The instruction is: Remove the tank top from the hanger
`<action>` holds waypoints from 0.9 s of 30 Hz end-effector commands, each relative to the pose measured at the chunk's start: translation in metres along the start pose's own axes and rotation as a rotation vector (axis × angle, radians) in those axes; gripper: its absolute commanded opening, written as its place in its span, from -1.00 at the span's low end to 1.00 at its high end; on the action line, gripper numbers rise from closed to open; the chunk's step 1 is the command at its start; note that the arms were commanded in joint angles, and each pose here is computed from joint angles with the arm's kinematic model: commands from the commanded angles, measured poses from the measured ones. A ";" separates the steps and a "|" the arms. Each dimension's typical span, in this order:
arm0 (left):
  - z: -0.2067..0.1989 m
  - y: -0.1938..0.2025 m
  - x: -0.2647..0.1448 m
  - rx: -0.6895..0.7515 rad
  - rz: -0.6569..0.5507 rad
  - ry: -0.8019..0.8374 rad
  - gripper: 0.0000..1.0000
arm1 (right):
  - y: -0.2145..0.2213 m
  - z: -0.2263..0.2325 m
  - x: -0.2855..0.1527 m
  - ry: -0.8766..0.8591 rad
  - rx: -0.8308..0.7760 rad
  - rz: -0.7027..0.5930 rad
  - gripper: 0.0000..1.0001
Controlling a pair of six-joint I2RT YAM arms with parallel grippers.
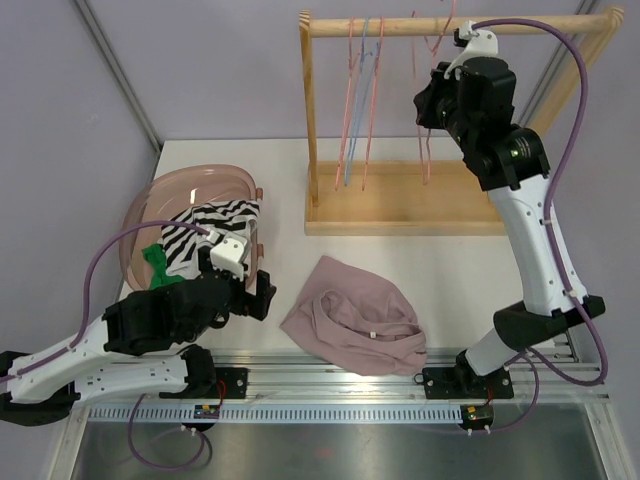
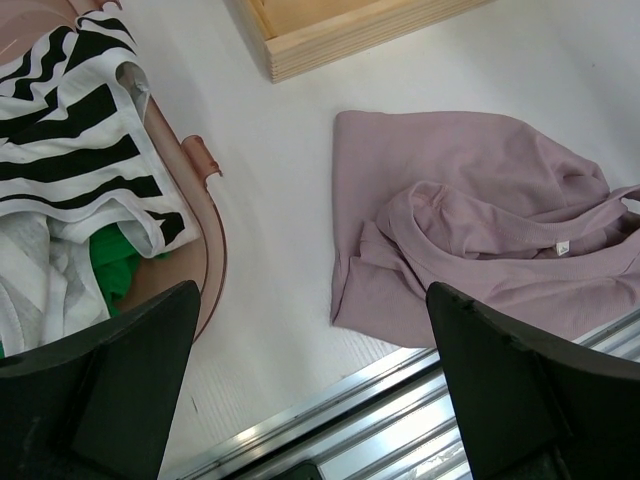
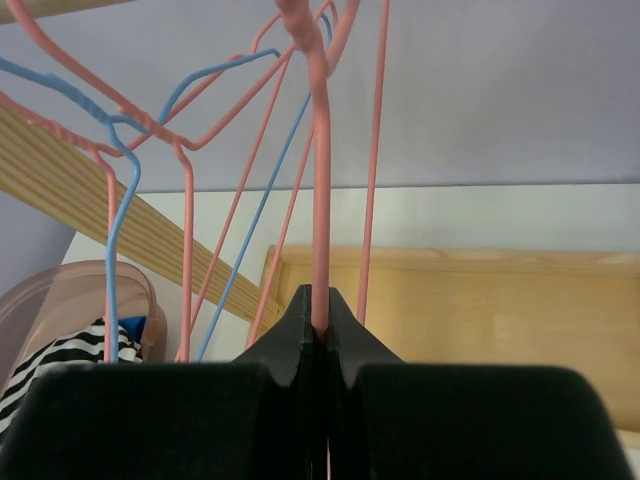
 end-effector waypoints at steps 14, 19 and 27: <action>-0.001 0.002 0.006 0.002 -0.009 -0.023 0.98 | 0.025 0.032 0.040 0.075 -0.096 0.100 -1.00; -0.002 0.001 0.006 0.004 -0.008 -0.018 0.98 | 0.019 0.030 0.031 0.069 -0.083 0.073 -0.76; -0.006 -0.003 0.007 0.000 -0.016 -0.005 0.98 | 0.002 0.027 0.001 0.025 -0.073 0.020 0.12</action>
Point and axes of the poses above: each gripper's point midway between its finger pads, its own x axis out along the fingers, its own z axis along the line the jaws close on, y = z × x, the point moved 7 cm from there along -x, back along the fingers, and after that the axes turned 5 degrees about -x, right-handed, at the moved point
